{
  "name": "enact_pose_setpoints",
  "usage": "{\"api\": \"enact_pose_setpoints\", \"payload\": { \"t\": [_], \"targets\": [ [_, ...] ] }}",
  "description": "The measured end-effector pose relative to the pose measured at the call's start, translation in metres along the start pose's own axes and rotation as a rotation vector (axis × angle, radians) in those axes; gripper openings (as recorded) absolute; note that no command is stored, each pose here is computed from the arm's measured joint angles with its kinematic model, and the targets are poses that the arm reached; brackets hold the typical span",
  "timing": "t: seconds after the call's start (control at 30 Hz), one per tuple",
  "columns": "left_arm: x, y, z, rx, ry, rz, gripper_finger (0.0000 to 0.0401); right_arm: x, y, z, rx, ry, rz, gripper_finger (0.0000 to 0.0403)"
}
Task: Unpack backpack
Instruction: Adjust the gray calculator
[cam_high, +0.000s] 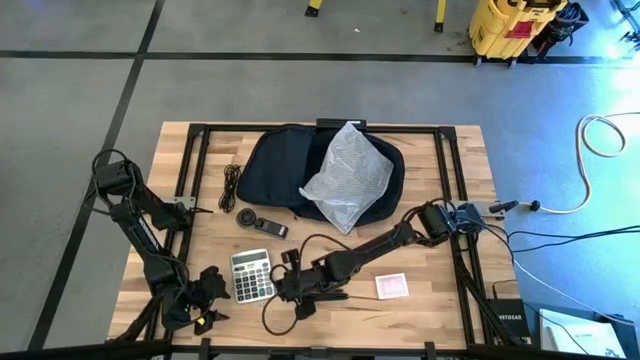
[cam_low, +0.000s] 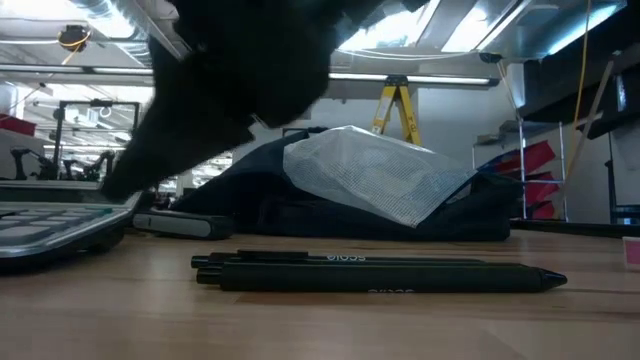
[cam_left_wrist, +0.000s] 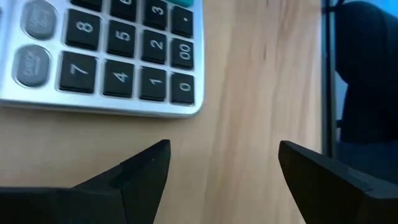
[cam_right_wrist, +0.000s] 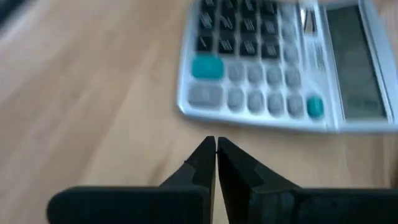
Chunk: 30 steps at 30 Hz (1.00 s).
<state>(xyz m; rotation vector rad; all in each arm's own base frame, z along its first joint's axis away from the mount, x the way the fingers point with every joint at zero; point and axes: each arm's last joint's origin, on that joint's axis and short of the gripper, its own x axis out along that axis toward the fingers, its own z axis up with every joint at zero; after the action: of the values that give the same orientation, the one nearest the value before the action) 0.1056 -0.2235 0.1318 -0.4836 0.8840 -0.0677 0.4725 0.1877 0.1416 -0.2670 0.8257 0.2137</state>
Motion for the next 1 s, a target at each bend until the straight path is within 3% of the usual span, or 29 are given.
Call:
{"api": "enact_pose_setpoints", "payload": {
  "t": [0.2,0.43,0.77,1.0],
  "targets": [
    [-0.002,-0.006,-0.001,-0.006,-0.007,-0.054,0.0285,0.006,-0.021,-0.004,0.054,0.025,-0.039,0.0],
    [-0.001,0.003,-0.002,-0.034,0.003,0.036,0.0285,0.018,-0.034,-0.007,0.085,-0.006,-0.007,0.0],
    [0.006,0.006,0.011,-0.097,-0.021,0.055,0.0285,0.03,-0.026,-0.01,0.111,-0.056,0.081,0.0],
    [0.007,0.007,0.011,-0.083,0.007,0.053,0.0285,0.027,-0.007,0.004,0.075,-0.195,0.248,0.0]
  ]
}}
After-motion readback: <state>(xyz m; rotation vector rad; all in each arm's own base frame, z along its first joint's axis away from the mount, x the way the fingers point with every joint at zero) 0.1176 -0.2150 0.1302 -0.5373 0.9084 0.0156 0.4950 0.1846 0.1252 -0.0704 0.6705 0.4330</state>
